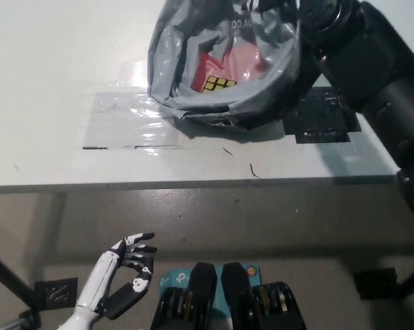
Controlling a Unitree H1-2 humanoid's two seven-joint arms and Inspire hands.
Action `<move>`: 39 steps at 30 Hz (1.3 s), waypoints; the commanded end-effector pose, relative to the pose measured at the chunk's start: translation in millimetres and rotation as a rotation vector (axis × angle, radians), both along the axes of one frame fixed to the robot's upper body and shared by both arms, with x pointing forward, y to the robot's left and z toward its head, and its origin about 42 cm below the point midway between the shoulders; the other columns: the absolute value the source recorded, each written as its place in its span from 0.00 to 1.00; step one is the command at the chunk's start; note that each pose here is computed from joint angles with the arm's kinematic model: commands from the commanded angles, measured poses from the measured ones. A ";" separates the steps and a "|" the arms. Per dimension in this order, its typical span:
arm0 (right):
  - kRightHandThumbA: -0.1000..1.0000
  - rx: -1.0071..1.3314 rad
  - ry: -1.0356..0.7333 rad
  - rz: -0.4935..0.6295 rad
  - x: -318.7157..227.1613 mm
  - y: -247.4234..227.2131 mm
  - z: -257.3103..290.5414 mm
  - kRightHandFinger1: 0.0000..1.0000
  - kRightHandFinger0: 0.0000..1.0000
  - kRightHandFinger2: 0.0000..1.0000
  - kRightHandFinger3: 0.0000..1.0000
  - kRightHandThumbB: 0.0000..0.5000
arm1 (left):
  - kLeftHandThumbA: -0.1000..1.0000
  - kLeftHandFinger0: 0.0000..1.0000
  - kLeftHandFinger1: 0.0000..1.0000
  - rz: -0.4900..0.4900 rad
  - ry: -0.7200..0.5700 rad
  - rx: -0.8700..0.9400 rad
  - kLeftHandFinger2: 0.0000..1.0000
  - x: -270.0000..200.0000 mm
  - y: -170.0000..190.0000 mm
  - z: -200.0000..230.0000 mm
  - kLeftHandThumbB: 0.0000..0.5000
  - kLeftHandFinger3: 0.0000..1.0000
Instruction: Use the right hand to pick up a rubix's cube and place it into a plastic bag and lift the bag
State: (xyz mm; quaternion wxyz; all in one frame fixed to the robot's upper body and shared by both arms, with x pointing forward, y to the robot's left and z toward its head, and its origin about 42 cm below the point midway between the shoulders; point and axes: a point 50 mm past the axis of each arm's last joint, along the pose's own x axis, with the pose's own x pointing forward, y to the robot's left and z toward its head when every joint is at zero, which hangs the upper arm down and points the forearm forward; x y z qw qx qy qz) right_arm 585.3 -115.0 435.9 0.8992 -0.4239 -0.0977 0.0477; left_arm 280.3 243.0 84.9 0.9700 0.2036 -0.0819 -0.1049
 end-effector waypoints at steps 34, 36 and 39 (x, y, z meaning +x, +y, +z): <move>1.00 0.180 -1.198 0.213 -344.3 -119.5 55.1 1.00 1.00 1.00 1.00 0.80 | 1.00 1.00 1.00 0.043 -0.180 -0.119 1.00 61.5 -2.8 47.3 0.52 1.00; 0.99 0.223 -1.185 0.267 -357.7 -116.4 33.8 1.00 1.00 1.00 1.00 0.73 | 1.00 1.00 1.00 0.036 -0.201 -0.129 1.00 71.7 -5.5 53.3 0.61 1.00; 0.92 0.287 -1.116 0.346 -366.3 -113.6 0.1 1.00 1.00 1.00 1.00 0.74 | 1.00 1.00 1.00 0.027 -0.233 -0.141 1.00 80.4 -8.3 59.6 0.69 1.00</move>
